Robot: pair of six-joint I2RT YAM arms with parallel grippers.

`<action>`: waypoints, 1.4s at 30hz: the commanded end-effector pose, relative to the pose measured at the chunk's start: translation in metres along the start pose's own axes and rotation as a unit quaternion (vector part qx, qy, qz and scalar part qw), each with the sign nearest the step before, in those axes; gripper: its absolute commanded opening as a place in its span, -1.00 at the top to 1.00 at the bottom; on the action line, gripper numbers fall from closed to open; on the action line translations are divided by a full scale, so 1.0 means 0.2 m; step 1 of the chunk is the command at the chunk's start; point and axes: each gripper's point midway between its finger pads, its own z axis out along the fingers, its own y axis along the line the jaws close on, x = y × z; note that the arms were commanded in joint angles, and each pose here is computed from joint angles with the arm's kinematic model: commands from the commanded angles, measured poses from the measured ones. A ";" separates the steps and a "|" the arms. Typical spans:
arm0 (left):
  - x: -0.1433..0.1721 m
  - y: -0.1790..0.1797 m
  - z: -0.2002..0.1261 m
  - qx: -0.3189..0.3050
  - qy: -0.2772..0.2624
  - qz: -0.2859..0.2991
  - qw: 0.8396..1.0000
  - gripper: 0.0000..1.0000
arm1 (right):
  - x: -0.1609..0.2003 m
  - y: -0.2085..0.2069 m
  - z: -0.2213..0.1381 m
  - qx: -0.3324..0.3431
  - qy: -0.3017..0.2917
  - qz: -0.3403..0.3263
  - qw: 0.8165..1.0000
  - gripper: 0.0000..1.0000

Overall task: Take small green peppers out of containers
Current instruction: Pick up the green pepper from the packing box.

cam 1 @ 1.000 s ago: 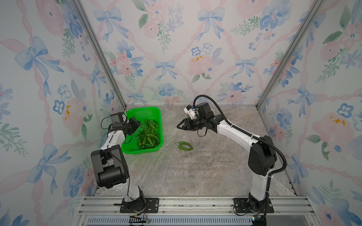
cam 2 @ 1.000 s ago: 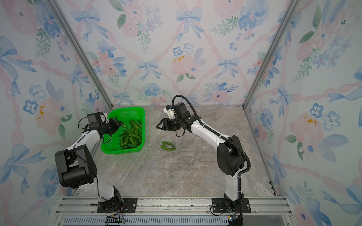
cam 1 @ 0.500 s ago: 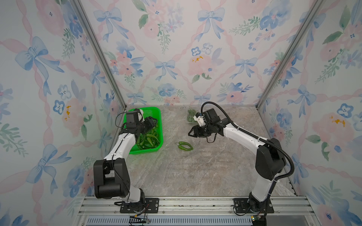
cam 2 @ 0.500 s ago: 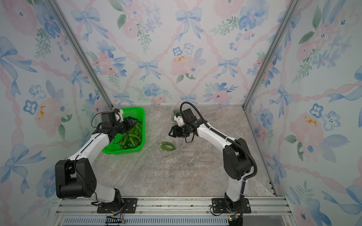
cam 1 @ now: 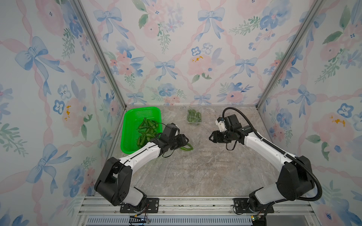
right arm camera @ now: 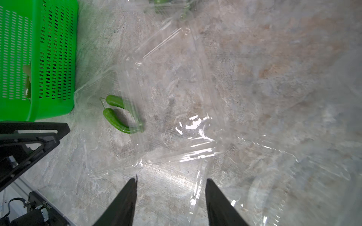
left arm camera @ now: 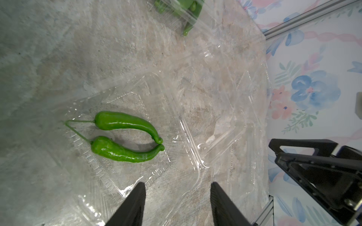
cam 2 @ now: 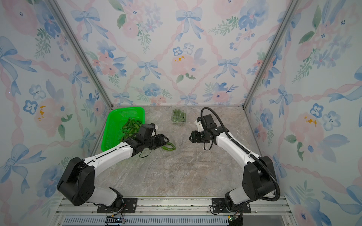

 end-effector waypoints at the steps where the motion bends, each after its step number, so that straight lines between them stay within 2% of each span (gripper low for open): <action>1: 0.00 0.04 0.08 -0.032 -0.003 -0.012 0.999 -0.13 | 0.00 -0.03 -0.03 0.005 -0.015 -0.006 1.000 -0.13; 7: 0.03 0.12 0.20 -0.063 0.014 -0.019 0.998 -0.10 | -0.02 -0.03 -0.03 0.002 -0.026 -0.009 1.000 -0.13; 18: -0.02 0.12 0.30 -0.080 0.007 -0.032 0.996 -0.07 | -0.03 -0.09 0.00 -0.012 -0.025 0.001 1.000 -0.12; 33: 0.02 0.22 0.32 -0.119 0.015 -0.053 0.991 -0.10 | -0.07 -0.16 0.04 -0.036 -0.029 0.021 0.999 -0.11; 42: 0.03 0.26 0.37 -0.153 0.041 -0.045 0.986 -0.13 | -0.09 -0.18 0.06 -0.065 -0.028 0.034 0.997 -0.11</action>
